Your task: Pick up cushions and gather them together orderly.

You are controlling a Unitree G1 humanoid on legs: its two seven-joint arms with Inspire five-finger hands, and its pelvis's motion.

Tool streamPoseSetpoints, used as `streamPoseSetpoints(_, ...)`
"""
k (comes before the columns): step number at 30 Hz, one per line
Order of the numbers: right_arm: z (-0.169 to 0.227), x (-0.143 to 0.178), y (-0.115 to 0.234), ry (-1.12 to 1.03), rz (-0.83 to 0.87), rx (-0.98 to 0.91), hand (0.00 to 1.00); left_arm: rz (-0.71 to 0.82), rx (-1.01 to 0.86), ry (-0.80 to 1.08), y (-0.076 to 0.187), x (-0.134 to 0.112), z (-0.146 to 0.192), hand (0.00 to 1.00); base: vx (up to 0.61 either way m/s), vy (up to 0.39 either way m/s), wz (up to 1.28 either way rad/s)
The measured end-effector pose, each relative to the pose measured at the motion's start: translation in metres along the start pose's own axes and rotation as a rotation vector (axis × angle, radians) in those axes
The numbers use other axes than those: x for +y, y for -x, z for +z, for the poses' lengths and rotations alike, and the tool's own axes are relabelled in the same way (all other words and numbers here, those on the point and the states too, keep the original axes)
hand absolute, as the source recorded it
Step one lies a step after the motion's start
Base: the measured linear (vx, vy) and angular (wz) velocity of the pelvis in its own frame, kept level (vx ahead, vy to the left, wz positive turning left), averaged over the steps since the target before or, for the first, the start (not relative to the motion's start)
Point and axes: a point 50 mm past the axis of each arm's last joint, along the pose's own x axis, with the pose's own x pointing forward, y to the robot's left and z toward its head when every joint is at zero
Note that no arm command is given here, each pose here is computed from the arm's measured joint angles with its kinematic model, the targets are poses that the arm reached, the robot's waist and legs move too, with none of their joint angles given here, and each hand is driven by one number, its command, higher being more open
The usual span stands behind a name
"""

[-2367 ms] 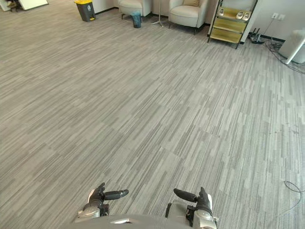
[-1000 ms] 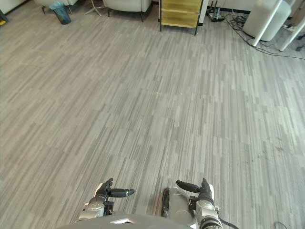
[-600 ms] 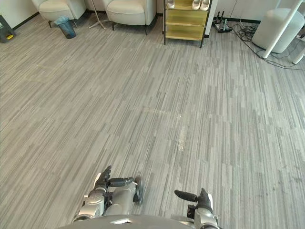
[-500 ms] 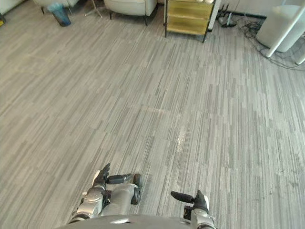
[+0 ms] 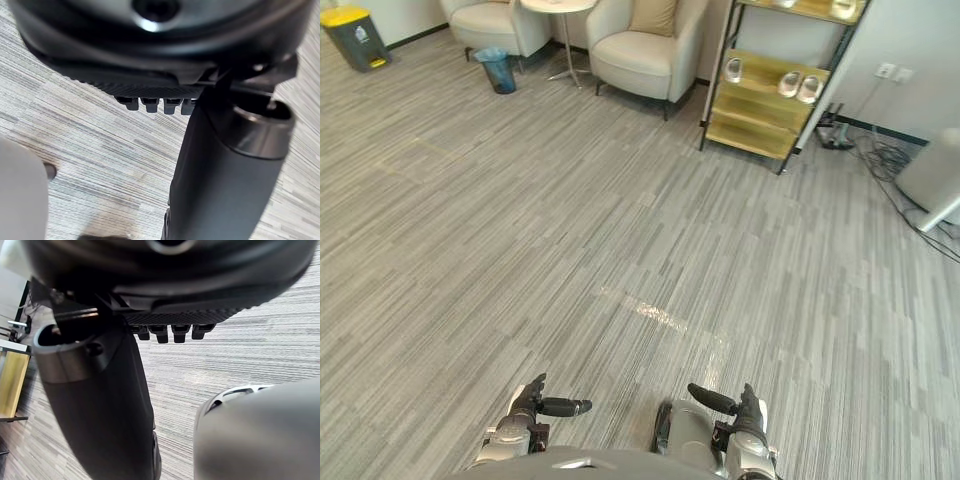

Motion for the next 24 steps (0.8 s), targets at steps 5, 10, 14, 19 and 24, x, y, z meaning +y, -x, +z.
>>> streamPoseSetpoints(5,-0.007,-0.002,0.001,0.015,-0.004,0.029,1.0,0.008,-0.015,0.015,-0.001,0.005,0.004,1.0,0.55,-0.313,0.15)
streamPoseSetpoints(10,-0.009,0.005,0.003,0.039,0.01,0.035,1.0,0.025,-0.084,0.017,-0.001,0.009,0.02,1.0,0.43,-0.083,-0.26)
streamPoseSetpoints(14,-0.012,0.003,0.003,0.045,0.005,0.047,1.0,0.027,-0.09,0.028,-0.001,0.008,0.021,1.0,0.34,0.153,-0.71)
streamPoseSetpoints(19,-0.028,0.009,0.008,0.049,0.023,0.105,1.0,0.052,-0.07,0.031,-0.002,0.019,0.016,1.0,0.37,0.158,-0.46)
streamPoseSetpoints(24,-0.026,0.008,0.008,0.06,0.032,0.086,1.0,0.061,-0.031,0.032,-0.001,0.022,0.007,1.0,0.27,0.1,-0.26)
